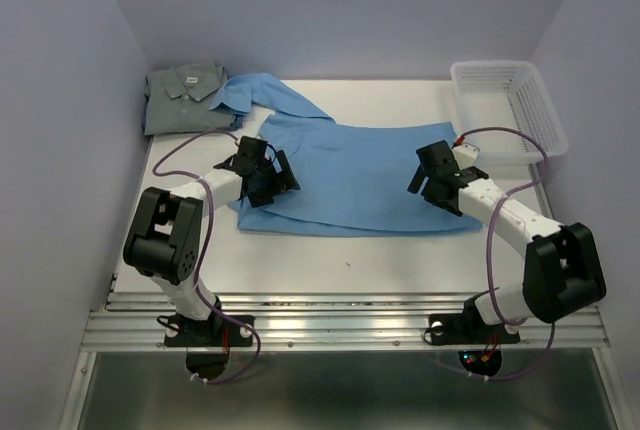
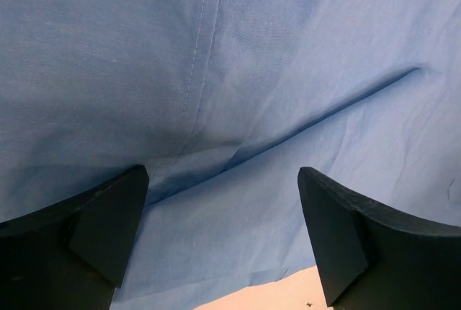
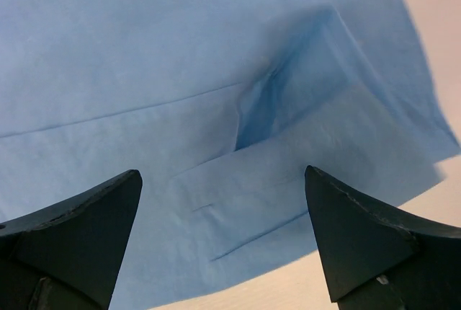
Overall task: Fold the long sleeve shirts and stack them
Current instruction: Fold the shirt
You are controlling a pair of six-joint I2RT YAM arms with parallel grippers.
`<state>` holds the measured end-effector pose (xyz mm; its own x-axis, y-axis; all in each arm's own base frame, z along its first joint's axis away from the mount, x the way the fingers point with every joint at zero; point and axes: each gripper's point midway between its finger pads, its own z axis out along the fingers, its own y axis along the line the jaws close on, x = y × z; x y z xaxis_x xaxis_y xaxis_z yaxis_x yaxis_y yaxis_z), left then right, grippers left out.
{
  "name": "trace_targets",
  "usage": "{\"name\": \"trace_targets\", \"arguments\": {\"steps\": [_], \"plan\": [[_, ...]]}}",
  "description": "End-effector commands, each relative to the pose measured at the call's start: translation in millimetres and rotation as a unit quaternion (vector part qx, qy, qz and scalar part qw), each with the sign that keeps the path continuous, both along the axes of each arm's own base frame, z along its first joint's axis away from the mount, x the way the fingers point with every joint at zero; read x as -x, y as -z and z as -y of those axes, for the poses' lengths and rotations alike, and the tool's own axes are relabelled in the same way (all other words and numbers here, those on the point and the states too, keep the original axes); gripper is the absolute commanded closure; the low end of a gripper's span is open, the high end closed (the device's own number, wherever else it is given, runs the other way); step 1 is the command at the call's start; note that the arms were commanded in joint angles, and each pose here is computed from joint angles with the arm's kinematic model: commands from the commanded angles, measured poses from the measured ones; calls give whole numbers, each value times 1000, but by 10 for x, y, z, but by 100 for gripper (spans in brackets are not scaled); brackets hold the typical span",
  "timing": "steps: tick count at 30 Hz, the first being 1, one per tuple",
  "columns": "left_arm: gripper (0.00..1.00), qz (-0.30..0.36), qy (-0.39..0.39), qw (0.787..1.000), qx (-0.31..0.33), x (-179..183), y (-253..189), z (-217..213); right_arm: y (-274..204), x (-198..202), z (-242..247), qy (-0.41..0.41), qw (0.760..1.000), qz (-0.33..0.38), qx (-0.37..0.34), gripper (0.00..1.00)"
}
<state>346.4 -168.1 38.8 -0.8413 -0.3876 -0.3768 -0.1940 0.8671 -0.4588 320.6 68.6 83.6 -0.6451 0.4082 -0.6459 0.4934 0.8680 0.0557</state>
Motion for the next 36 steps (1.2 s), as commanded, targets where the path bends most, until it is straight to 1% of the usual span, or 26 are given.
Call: {"name": "trace_targets", "arguments": {"steps": [1, 4, 8, 10, 16, 19, 25, 28, 30, 33, 34, 36], "plan": [[1, -3, 8, 1000, -4, 127, -19, -51, -116, 120, 481, 68, 997, 19, 30, 0], [1, 2, 11, 1000, 3, 161, -99, -43, -95, 183, 647, 92, 995, 18, 40, 0], [1, 25, 25, 999, 24, 221, -371, 9, -253, 143, 617, 81, 995, 40, 30, 0], [1, 36, 28, 999, 22, 221, -457, -2, -340, 153, 630, 86, 994, 58, 25, 0], [1, 60, 6, 998, -5, 119, -598, -117, -110, 214, 841, 80, 996, 26, 6, 0], [1, 65, 1, 998, -13, 36, -623, -124, -13, 94, 755, 25, 1000, 15, -9, 0], [1, 69, -4, 997, -16, -105, -591, -105, 167, -105, 811, 9, 1000, -2, -12, 1], [1, 61, -5, 998, -19, -129, -523, -104, 303, -110, 832, 8, 1000, -26, -10, 6], [1, 58, -7, 998, -22, -127, -502, -119, 369, -80, 885, 19, 999, -36, -7, 7], [1, 55, -12, 998, -22, -126, -483, -146, 431, -49, 910, 27, 999, -45, -2, 20], [1, 54, -13, 998, -23, -129, -481, -151, 427, -55, 907, 27, 999, -44, -3, 31], [1, 53, -13, 998, -22, -140, -483, -151, 383, -83, 927, 30, 999, -41, 2, 40]]}}
